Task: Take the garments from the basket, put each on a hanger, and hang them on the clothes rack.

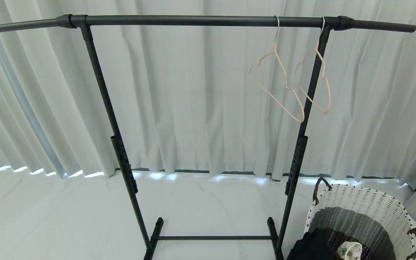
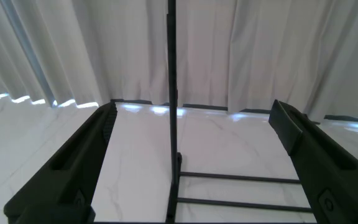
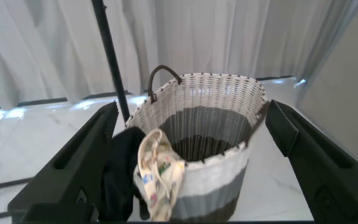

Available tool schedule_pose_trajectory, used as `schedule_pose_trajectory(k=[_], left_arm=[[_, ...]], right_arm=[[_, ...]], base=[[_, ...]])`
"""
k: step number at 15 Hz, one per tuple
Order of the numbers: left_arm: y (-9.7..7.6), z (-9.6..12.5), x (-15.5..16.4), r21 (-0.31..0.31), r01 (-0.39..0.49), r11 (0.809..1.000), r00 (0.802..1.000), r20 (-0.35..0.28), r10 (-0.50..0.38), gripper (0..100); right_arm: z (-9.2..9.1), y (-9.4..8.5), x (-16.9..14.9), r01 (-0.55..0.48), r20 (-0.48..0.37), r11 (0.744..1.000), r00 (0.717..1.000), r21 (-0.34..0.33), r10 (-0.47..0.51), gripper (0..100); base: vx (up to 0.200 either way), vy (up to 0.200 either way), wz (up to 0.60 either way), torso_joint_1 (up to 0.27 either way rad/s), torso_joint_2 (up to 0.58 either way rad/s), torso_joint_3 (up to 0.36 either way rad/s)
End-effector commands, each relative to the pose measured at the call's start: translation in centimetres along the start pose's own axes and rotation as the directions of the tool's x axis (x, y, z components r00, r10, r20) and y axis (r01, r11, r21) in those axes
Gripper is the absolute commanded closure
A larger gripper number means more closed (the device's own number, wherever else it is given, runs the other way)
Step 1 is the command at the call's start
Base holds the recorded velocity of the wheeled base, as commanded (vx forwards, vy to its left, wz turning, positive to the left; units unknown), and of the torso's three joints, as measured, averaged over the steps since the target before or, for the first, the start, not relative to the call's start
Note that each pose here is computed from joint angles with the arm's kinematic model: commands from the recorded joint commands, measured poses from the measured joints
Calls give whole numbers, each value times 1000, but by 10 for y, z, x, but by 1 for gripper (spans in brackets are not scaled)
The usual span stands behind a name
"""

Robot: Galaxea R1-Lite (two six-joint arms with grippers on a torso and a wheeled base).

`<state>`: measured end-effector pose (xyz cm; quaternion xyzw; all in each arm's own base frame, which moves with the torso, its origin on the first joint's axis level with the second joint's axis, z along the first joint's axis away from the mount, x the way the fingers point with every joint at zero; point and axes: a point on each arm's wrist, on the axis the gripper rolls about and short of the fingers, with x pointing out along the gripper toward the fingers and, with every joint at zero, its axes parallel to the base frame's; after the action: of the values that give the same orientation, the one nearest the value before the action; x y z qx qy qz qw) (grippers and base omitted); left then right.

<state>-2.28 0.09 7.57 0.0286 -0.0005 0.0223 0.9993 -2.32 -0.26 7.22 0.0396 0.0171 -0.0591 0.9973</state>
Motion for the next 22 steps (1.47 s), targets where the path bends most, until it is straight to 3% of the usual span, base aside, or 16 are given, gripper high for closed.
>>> schedule_pose_trajectory(k=[1, 5, 8, 10, 22], left_arm=[[0, 0, 0, -1, 0, 1000, 1000, 1, 0, 0], [0, 0, 0, -1, 0, 1000, 1000, 1, 0, 0], [0, 0, 0, -30, 0, 1000, 1000, 1, 0, 0], [0, 0, 0, -62, -3, 998, 1000, 2, 3, 0], [0, 0, 0, -60, -3, 998, 1000, 2, 3, 0]], right_arm=[[0, 0, 0, 0, -1, 1000, 1000, 1, 0, 0], [0, 0, 0, -2, -1, 1000, 1000, -17, 2, 0], [0, 0, 0, -5, -1, 995, 1000, -95, 5, 0], [0, 0, 0, -5, -1, 996, 1000, -91, 5, 0], [1, 1, 3, 7, -37, 995, 999, -102, -11, 0]], base=[[0, 0, 0, 0, 0, 0], [0, 0, 0, 0, 0, 0], [0, 0, 0, 0, 0, 0], [0, 0, 0, 0, 0, 0], [0, 0, 0, 0, 0, 0]])
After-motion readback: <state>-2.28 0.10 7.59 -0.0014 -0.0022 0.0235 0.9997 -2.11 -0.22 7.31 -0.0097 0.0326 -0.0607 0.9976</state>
